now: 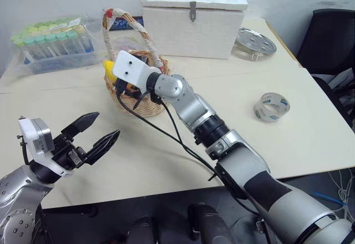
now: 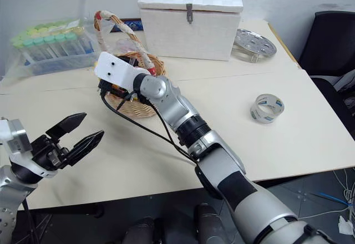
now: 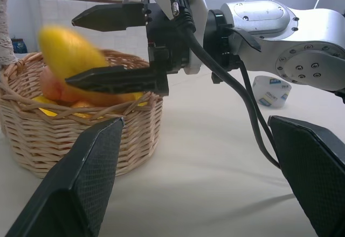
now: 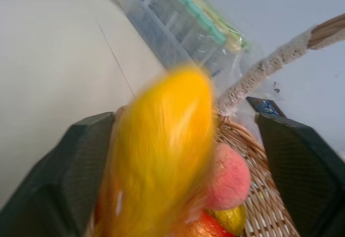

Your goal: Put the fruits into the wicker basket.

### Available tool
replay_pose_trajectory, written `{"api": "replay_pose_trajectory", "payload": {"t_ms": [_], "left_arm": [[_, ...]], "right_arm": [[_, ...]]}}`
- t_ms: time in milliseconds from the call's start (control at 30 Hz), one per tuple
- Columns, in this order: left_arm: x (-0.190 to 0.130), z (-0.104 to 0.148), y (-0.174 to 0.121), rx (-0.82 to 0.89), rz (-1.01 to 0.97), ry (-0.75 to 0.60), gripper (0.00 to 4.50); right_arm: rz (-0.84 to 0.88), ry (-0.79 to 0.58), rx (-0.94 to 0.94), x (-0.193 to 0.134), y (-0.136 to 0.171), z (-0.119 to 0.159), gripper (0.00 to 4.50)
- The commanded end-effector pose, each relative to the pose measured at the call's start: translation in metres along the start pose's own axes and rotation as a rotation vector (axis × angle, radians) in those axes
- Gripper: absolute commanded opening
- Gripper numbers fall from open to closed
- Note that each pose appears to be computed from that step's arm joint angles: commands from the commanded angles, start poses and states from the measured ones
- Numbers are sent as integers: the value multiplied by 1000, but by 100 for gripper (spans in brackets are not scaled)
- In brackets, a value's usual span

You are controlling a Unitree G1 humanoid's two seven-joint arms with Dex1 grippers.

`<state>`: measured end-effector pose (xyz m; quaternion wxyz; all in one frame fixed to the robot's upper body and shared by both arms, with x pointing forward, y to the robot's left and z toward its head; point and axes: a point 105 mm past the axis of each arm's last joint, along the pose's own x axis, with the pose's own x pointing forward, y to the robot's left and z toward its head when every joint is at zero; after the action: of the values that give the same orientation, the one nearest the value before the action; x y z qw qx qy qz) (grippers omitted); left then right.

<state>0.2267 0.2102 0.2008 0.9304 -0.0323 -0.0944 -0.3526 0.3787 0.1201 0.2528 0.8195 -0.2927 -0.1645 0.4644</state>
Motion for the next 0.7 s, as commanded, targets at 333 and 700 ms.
{"api": "replay_pose_trajectory", "payload": {"t_ms": [333,700], "left_arm": [[3,6,-4,13,-31,-17,450],[-19,14,3,36,-42,48,450]], "right_arm": [[429,-359,167,-72,-3,46,446],[225,-184,256,-128,-52,-29,446]]}}
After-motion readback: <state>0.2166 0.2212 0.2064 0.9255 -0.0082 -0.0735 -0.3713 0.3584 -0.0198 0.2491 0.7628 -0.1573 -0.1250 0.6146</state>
